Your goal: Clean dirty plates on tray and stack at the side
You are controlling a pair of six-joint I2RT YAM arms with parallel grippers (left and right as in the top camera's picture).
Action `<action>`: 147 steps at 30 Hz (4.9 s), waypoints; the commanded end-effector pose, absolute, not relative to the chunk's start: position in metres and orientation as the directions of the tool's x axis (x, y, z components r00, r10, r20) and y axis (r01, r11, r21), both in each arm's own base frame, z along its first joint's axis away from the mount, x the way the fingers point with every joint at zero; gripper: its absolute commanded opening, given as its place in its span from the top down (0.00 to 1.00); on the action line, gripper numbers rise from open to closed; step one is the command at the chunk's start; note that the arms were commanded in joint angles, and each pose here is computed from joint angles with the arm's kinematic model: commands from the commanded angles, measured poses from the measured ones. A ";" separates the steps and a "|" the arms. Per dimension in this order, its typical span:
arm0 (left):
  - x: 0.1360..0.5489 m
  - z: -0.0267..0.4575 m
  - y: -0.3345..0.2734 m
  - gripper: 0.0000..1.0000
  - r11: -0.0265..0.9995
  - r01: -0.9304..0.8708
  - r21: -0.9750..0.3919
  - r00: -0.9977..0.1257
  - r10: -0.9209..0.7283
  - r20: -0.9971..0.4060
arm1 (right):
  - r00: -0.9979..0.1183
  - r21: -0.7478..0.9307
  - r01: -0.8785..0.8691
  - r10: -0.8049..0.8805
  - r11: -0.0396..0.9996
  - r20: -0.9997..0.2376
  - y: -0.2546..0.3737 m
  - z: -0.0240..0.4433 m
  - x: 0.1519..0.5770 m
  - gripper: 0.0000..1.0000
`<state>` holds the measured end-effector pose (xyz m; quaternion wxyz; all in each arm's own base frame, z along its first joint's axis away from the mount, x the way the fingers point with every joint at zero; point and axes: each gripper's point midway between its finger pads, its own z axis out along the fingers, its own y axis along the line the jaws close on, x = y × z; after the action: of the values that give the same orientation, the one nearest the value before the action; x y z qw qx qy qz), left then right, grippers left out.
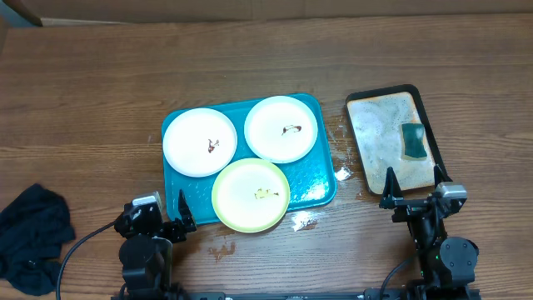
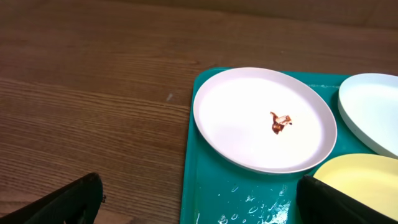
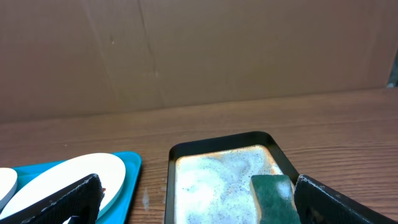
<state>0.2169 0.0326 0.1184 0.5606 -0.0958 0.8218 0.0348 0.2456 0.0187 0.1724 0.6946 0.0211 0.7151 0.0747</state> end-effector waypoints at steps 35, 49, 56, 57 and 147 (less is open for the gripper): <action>0.217 0.117 0.032 0.00 0.983 -0.183 -0.030 -0.355 -0.094 -0.930 | -0.031 0.134 -0.074 0.132 0.988 -0.991 0.019 0.170 0.246 0.00; 0.217 0.117 0.032 0.00 0.983 -0.183 -0.030 -0.355 -0.094 -0.930 | -0.030 0.133 -0.074 0.131 0.988 -0.991 0.019 0.171 0.246 0.00; 0.217 0.117 0.032 0.00 0.983 -0.183 -0.030 -0.355 -0.094 -0.930 | -0.030 0.133 -0.075 0.131 0.988 -0.991 0.019 0.170 0.246 0.00; 0.217 0.117 0.032 0.00 0.983 -0.183 -0.030 -0.355 -0.094 -0.930 | -0.030 0.133 -0.075 0.131 0.988 -0.991 0.019 0.170 0.246 0.00; 0.217 0.117 0.032 0.00 0.983 -0.183 -0.030 -0.355 -0.094 -0.930 | -0.987 0.246 0.011 0.050 0.969 -0.155 0.058 0.184 0.250 0.00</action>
<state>0.2169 0.0326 0.1179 0.5602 -0.0957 0.8221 0.0346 0.2479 0.0564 0.1762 0.0732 0.0171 0.9899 0.1199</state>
